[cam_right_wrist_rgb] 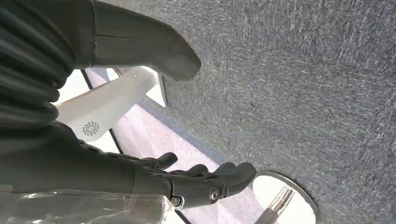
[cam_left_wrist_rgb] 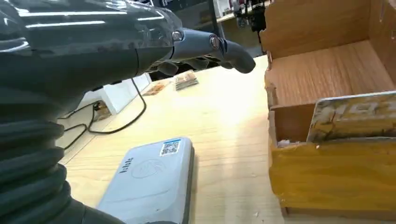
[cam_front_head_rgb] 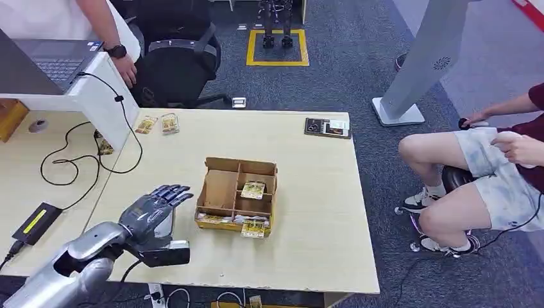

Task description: Pass the card to the sensor for recognition and then transmit it.

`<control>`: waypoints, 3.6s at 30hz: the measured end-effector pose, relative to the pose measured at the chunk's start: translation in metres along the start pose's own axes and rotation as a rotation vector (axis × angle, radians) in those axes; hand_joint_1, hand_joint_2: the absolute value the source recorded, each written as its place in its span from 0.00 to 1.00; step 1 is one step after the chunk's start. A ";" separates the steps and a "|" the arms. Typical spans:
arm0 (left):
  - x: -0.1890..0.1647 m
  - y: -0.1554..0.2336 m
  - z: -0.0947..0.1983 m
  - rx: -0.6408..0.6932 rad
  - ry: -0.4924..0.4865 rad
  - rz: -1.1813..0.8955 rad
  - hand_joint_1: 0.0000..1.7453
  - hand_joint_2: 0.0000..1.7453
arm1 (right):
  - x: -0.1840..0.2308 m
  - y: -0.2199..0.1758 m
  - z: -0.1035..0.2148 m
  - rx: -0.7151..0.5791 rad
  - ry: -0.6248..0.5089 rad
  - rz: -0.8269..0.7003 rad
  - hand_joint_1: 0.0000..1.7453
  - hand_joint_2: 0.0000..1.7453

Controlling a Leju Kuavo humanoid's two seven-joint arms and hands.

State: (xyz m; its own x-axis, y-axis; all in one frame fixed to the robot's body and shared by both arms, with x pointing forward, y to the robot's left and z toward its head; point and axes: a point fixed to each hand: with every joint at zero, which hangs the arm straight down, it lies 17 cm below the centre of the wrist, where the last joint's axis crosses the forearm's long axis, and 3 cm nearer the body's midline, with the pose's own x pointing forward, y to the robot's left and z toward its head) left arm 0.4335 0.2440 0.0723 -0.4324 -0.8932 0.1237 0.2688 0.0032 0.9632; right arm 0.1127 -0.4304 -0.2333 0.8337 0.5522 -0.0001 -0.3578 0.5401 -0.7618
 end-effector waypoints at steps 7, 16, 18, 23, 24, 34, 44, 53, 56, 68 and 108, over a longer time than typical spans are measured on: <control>0.017 -0.005 0.018 0.045 -0.025 -0.053 0.00 1.00 | -0.003 0.002 0.001 0.006 0.001 -0.002 0.00 1.00; 0.056 0.007 0.010 0.124 -0.082 -0.046 0.00 1.00 | -0.002 0.004 0.001 0.019 0.003 0.000 0.00 1.00; 0.066 0.014 0.004 0.143 -0.101 -0.035 0.00 1.00 | 0.000 0.003 0.000 0.018 0.001 0.001 0.00 1.00; 0.083 0.029 -0.009 0.178 -0.119 0.002 0.00 1.00 | 0.006 0.000 -0.002 0.013 -0.004 0.005 0.00 1.00; 0.085 0.031 -0.012 0.183 -0.122 0.008 0.00 1.00 | 0.007 -0.001 -0.002 0.012 -0.005 0.006 0.00 1.00; 0.104 0.038 -0.034 0.190 -0.141 0.071 0.00 1.00 | 0.015 -0.004 -0.003 0.006 -0.015 0.018 0.00 1.00; 0.111 0.032 -0.049 0.156 -0.139 0.108 0.00 1.00 | 0.025 -0.007 -0.005 0.003 -0.031 0.021 0.00 1.00; 0.111 0.027 -0.056 0.135 -0.133 0.122 0.00 1.00 | 0.027 -0.007 -0.005 0.004 -0.036 0.027 0.00 1.00; 0.108 0.022 -0.060 0.118 -0.116 0.119 0.00 1.00 | 0.029 -0.007 -0.005 0.004 -0.038 0.029 0.00 1.00; 0.091 0.011 -0.066 0.126 -0.045 0.023 1.00 1.00 | 0.031 -0.004 -0.004 0.012 -0.045 0.029 0.00 1.00; 0.137 0.029 -0.044 0.303 -0.185 0.092 1.00 1.00 | 0.018 0.004 0.001 0.025 -0.053 0.043 0.00 1.00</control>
State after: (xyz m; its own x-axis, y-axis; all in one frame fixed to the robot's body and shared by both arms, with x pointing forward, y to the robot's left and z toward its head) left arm 0.4200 0.1015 0.1070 -0.5742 -0.7866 0.2271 0.0581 0.2375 0.9696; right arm 0.1263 -0.4176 -0.2362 0.7940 0.6079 0.0027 -0.4037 0.5304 -0.7455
